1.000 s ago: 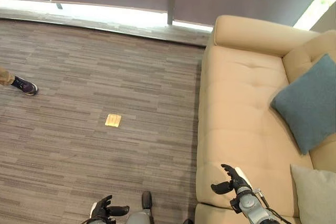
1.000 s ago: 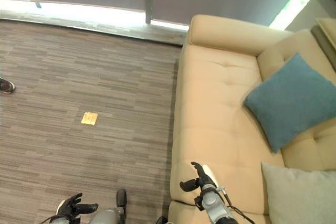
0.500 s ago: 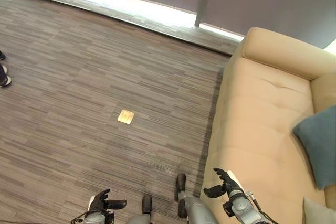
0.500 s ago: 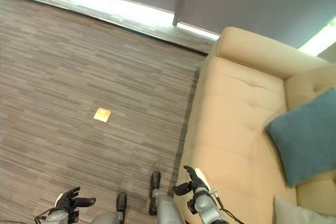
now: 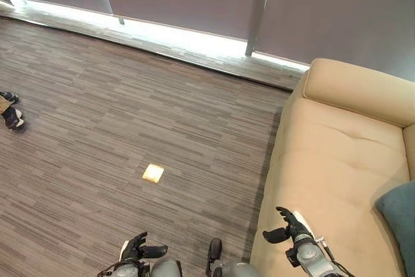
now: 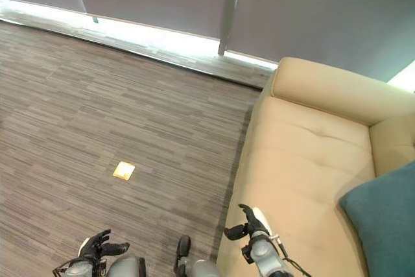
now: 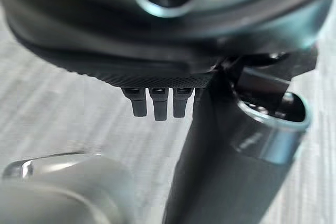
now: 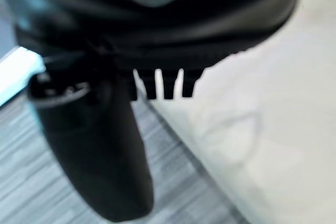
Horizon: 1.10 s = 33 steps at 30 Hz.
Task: Pick up all the scattered cushions and arrange them neatly on the sofa.
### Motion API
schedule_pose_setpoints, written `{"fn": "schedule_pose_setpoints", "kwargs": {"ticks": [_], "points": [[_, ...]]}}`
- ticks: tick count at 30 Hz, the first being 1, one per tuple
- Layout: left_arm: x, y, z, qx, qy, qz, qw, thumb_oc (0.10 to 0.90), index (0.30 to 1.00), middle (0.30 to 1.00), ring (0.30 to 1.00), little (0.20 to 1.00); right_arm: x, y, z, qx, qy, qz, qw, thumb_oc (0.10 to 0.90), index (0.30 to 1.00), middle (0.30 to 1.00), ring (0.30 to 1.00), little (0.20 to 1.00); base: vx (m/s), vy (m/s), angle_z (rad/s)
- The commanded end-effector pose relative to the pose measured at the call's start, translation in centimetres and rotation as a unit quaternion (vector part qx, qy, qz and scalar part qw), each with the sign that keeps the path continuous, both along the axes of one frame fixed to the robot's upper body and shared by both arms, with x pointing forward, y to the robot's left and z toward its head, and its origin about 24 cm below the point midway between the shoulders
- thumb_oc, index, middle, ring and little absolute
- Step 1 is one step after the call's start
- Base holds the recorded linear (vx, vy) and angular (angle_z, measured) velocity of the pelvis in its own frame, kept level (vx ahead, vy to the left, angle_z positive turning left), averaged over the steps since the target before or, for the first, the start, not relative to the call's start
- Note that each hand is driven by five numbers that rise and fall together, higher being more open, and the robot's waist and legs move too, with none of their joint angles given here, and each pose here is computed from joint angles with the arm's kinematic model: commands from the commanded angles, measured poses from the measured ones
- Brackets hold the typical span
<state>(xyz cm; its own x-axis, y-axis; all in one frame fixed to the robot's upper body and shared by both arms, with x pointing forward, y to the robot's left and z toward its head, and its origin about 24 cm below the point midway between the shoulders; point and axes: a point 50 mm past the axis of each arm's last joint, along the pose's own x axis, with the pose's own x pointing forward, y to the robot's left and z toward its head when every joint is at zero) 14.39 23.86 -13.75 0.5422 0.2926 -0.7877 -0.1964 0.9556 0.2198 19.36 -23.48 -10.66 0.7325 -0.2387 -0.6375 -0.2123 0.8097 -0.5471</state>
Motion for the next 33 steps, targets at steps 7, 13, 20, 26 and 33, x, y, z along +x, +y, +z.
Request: {"fn": "schedule_pose_setpoints", "kwargs": {"ticks": [7,13,20,26,33], "points": [[-2.0,1.2,-0.4,0.022,0.026,0.006,0.999,0.8,0.9,0.9,0.9,0.9,1.1,-0.9,1.5,-0.019,-0.053,0.001,0.998,0.8,0.9,0.9,0.9,0.9,0.23,0.146,-0.37],[-3.0,2.0,-0.6,0.04,0.052,-0.009,0.998,0.8,0.9,0.9,0.9,0.9,0.6,0.3,0.9,-0.008,-0.038,0.02,0.999,0.8,0.9,0.9,0.9,0.9,0.26,0.274,-0.35],[-1.8,2.8,0.2,0.056,0.028,-0.012,0.998,0.8,0.9,0.9,0.9,0.9,1.3,1.6,1.3,0.008,-0.054,0.036,0.998,0.8,0.9,0.9,0.9,0.9,0.16,0.179,-0.4],[-1.6,2.2,0.0,0.057,0.033,-0.026,0.998,0.8,0.9,0.9,0.9,0.9,1.2,0.9,1.3,-0.001,-0.05,0.032,0.998,0.8,0.9,0.9,0.9,0.9,0.21,-0.001,-0.34],[-1.8,0.0,-0.6,0.037,0.039,-0.071,0.996,0.8,0.9,0.9,0.9,0.9,0.1,-1.1,1.4,-0.008,-0.052,-0.007,0.999,0.8,0.9,0.9,0.9,0.9,0.33,-0.097,-0.02]]}}
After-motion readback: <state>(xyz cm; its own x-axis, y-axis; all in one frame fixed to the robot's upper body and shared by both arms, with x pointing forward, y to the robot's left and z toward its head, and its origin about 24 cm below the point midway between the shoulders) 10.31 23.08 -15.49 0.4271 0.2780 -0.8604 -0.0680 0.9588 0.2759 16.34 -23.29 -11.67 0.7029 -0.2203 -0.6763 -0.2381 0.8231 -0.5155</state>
